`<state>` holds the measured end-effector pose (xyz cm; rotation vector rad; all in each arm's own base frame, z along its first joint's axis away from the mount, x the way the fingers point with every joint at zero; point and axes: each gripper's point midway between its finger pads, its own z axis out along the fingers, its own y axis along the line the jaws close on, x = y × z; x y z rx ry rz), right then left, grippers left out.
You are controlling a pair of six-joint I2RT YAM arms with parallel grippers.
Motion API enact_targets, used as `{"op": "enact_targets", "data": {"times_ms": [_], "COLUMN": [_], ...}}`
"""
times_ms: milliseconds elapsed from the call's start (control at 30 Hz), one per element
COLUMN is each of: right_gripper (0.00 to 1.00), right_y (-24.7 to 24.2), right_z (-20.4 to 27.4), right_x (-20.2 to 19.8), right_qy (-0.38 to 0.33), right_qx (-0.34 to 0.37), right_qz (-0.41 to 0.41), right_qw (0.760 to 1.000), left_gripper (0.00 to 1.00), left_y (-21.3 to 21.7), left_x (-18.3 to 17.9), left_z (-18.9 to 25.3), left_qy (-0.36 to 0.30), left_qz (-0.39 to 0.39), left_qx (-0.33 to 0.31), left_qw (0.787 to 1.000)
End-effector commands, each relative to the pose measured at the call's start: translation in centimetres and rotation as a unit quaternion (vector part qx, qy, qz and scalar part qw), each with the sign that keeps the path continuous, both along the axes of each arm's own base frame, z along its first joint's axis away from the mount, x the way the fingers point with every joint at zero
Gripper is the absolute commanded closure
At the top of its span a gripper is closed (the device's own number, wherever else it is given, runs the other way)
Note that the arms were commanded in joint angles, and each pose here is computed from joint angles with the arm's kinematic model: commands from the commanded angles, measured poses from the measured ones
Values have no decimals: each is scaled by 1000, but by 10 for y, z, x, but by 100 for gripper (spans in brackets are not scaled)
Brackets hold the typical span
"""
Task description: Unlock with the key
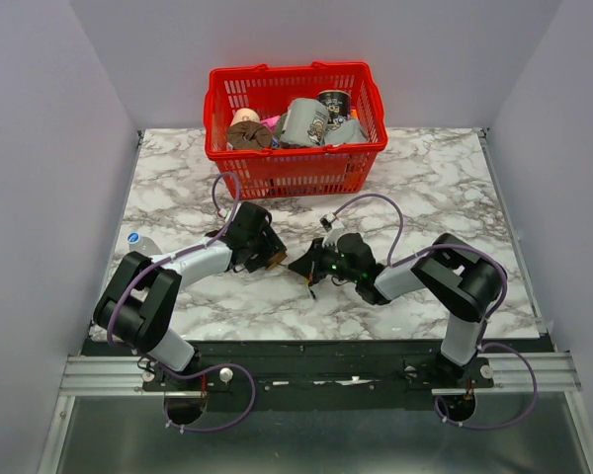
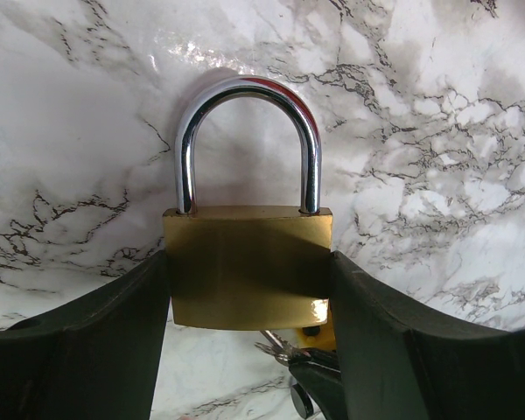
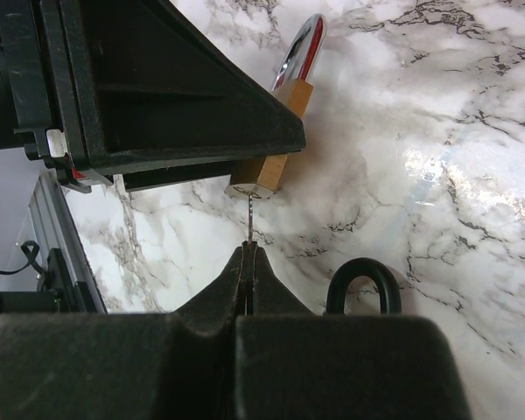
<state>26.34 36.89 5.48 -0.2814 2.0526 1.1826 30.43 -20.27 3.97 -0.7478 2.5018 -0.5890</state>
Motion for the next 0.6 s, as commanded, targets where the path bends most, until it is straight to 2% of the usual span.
{"op": "enact_targets", "data": {"times_ms": [0, 567], "right_gripper": [99, 99], "right_y": [5, 0], "right_z": [13, 8], "right_x": [12, 18], "right_qy": [-26, -21], "right_qx": [22, 29], "right_qz": [-24, -60], "right_qw": [999, 998], "left_gripper": [100, 100], "left_y": [-3, -3], "left_x": [-1, -2], "left_z": [4, 6], "left_qy": [-3, -4], "left_qz": [0, 6], "left_qx": [-16, -22], "left_qw": [1000, 1000]}}
